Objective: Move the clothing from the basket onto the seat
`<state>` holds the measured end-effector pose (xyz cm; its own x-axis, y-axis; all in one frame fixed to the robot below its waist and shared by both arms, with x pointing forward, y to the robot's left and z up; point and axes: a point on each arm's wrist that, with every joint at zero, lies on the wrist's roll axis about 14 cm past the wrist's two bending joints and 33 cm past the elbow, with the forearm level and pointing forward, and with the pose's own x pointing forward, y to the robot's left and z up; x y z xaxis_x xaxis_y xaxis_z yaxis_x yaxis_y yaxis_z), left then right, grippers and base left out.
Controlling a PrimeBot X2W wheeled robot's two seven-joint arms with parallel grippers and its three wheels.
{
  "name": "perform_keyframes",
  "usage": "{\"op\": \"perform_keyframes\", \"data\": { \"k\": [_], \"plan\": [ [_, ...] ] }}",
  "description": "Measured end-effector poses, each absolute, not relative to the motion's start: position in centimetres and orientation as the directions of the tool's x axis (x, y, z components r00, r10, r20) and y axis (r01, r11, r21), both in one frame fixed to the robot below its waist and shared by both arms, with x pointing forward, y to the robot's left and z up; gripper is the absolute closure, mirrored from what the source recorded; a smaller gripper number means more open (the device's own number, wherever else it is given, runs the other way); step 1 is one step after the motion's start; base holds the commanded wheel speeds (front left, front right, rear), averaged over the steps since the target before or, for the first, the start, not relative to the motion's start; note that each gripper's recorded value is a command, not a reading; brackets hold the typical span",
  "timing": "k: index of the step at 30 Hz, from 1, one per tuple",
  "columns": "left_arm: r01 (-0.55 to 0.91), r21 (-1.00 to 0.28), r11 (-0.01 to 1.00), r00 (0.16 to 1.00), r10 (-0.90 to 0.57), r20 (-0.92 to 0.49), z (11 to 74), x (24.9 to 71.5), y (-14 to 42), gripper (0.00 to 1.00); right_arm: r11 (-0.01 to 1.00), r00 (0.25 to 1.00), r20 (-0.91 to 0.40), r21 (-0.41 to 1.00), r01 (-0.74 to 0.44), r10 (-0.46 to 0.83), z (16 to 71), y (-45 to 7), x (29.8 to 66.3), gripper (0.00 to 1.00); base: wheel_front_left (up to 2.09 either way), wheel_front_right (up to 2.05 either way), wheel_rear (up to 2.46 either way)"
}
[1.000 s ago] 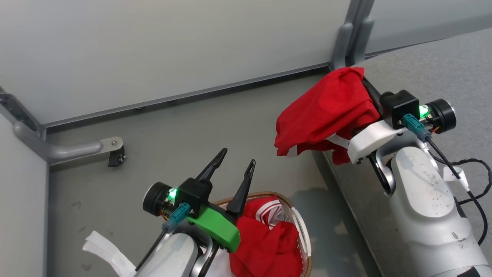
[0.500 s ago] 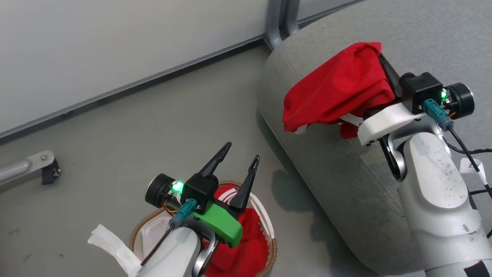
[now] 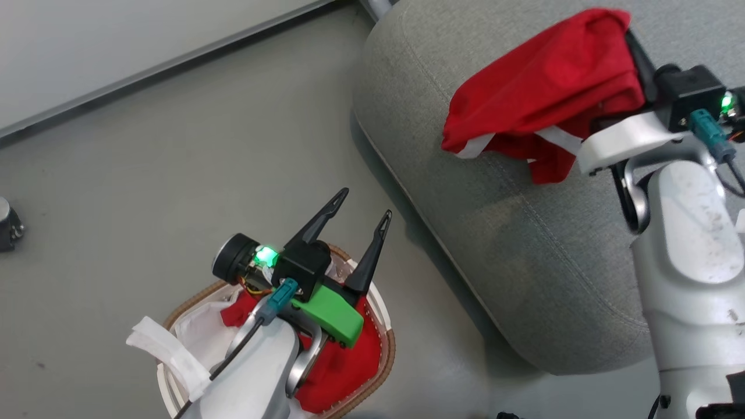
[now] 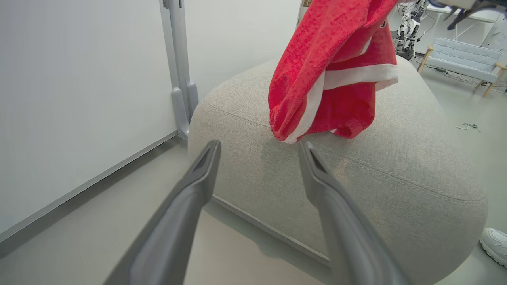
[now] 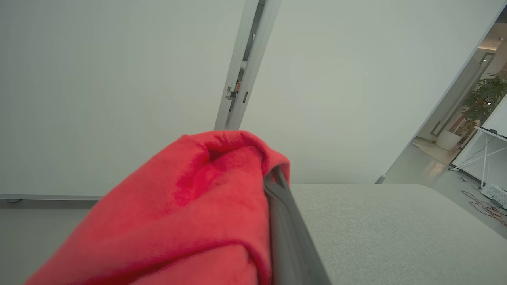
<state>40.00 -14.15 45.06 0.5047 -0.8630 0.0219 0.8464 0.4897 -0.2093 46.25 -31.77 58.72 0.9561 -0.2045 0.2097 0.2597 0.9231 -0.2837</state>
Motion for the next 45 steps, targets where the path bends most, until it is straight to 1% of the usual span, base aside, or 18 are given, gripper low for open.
{"op": "perform_keyframes", "data": {
  "k": [9, 15, 17, 22, 28, 32, 34, 35, 36, 37, 38, 39, 45],
  "plan": [
    [0.806, -0.207, 0.555, 0.566, -0.824, -0.004, 41.8, 44.3, -11.8, 0.0, 0.854, 0.924, 0.321, -0.4, 0.332, -0.208, 63.3, -35.5, 52.1, 1.0, 0.0, 0.0, 0.0],
    [0.78, -0.216, 0.588, 0.597, -0.802, -0.026, 39.0, 46.5, -10.5, 0.0, 0.808, 0.913, 0.334, -0.455, 0.375, -0.235, 63.3, -37.9, 55.9, 1.0, 0.0, 0.0, 0.0],
    [0.776, -0.215, 0.593, 0.601, -0.799, -0.032, 38.1, 47.0, -10.3, 0.0, 0.789, 0.914, 0.319, -0.479, 0.384, -0.251, 62.4, -38.9, 56.9, 1.0, 0.0, 0.0, 0.0],
    [0.75, -0.232, 0.62, 0.626, -0.778, -0.058, 35.7, 48.2, -9.2, 0.0, 0.783, 0.912, 0.25, -0.47, 0.408, -0.325, 57.9, -41.2, 58.9, 1.0, 0.0, 0.0, 0.0],
    [0.712, -0.256, 0.654, 0.646, -0.753, -0.125, 32.0, 48.3, -7.5, 0.0, 0.789, 0.918, 0.087, -0.483, 0.379, -0.388, 49.2, -42.3, 59.8, 1.0, 0.0, 0.0, 0.0],
    [0.681, -0.269, 0.681, 0.661, -0.73, -0.175, 29.7, 48.2, -6.2, 0.0, 0.812, 0.912, -0.039, -0.471, 0.343, -0.408, 42.8, -41.7, 58.9, 1.0, 0.0, 0.0, 0.0],
    [0.673, -0.272, 0.688, 0.662, -0.724, -0.193, 28.8, 48.1, -5.8, 0.0, 0.818, 0.904, -0.078, -0.463, 0.341, -0.421, 40.8, -41.7, 58.2, 1.0, 0.0, 0.0, 0.0],
    [0.67, -0.274, 0.689, 0.661, -0.723, -0.2, 28.5, 48.0, -5.7, 0.0, 0.82, 0.9, -0.097, -0.461, 0.338, -0.425, 39.9, -41.7, 57.8, 0.93, 0.0, 0.0, 0.0],
    [0.669, -0.276, 0.691, 0.661, -0.722, -0.206, 28.2, 47.9, -5.6, 0.0, 0.822, 0.897, -0.11, -0.459, 0.336, -0.428, 39.2, -41.6, 57.4, 0.83, 0.0, 0.0, 0.0],
    [0.669, -0.276, 0.69, 0.659, -0.722, -0.209, 28.1, 47.8, -5.6, 0.0, 0.824, 0.895, -0.119, -0.457, 0.335, -0.43, 38.8, -41.5, 57.1, 0.64, 0.0, 0.0, 0.0],
    [0.67, -0.276, 0.69, 0.659, -0.723, -0.208, 28.2, 47.8, -5.7, 0.0, 0.826, 0.894, -0.122, -0.453, 0.336, -0.431, 38.6, -41.3, 56.7, 0.35, 0.0, 0.0, 0.0],
    [0.671, -0.275, 0.689, 0.659, -0.724, -0.205, 28.3, 47.9, -5.7, 0.0, 0.829, 0.894, -0.121, -0.444, 0.34, -0.432, 38.6, -41.2, 56.4, 0.01, 0.0, 0.0, 0.0],
    [0.683, -0.265, 0.681, 0.659, -0.73, -0.18, 29.8, 48.1, -6.1, 0.0, 0.824, 0.885, -0.125, -0.442, 0.355, -0.448, 39.3, -41.6, 54.0, 0.0, 0.0, 0.0, 0.0]
  ]
}}
